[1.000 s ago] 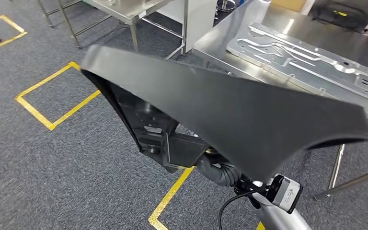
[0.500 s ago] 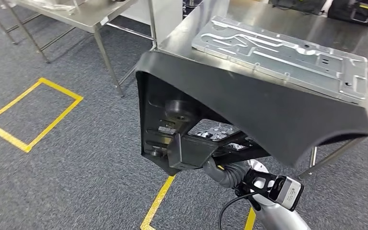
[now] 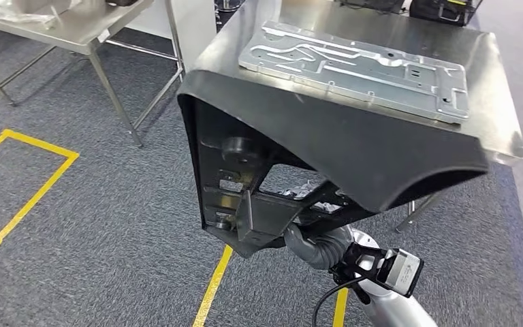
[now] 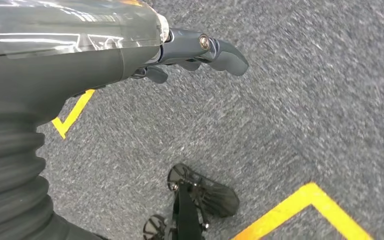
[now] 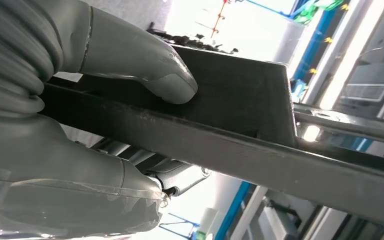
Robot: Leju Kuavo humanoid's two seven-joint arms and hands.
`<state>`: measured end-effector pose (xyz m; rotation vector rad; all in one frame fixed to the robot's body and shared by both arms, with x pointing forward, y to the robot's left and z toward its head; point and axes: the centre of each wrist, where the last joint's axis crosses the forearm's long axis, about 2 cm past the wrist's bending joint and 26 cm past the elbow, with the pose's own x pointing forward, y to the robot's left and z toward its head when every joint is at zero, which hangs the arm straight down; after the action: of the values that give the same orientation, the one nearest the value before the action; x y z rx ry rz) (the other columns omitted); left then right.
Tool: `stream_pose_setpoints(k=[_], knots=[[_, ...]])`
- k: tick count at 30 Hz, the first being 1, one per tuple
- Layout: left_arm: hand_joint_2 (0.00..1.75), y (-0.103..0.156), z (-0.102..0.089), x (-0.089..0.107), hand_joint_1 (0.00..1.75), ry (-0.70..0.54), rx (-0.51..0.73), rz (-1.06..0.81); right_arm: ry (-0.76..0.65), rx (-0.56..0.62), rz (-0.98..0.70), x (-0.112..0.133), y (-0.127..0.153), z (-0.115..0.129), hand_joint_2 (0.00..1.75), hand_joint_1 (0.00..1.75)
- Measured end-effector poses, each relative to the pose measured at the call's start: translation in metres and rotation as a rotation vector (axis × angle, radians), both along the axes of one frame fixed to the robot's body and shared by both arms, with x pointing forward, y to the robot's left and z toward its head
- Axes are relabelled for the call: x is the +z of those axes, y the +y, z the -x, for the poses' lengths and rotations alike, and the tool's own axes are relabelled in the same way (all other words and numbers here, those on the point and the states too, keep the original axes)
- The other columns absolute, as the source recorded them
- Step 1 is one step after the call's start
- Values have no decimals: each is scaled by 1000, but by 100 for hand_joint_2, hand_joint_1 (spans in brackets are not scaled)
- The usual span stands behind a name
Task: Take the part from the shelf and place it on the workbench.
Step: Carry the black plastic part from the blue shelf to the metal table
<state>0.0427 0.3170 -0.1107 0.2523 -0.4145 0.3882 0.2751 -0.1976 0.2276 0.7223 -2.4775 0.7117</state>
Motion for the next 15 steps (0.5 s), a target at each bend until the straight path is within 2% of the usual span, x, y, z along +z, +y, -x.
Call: stream_pose_setpoints(k=[15], knots=[[175, -3, 1, 0, 0, 11, 5, 7, 9, 36, -14, -7, -1, -5, 175, 175]])
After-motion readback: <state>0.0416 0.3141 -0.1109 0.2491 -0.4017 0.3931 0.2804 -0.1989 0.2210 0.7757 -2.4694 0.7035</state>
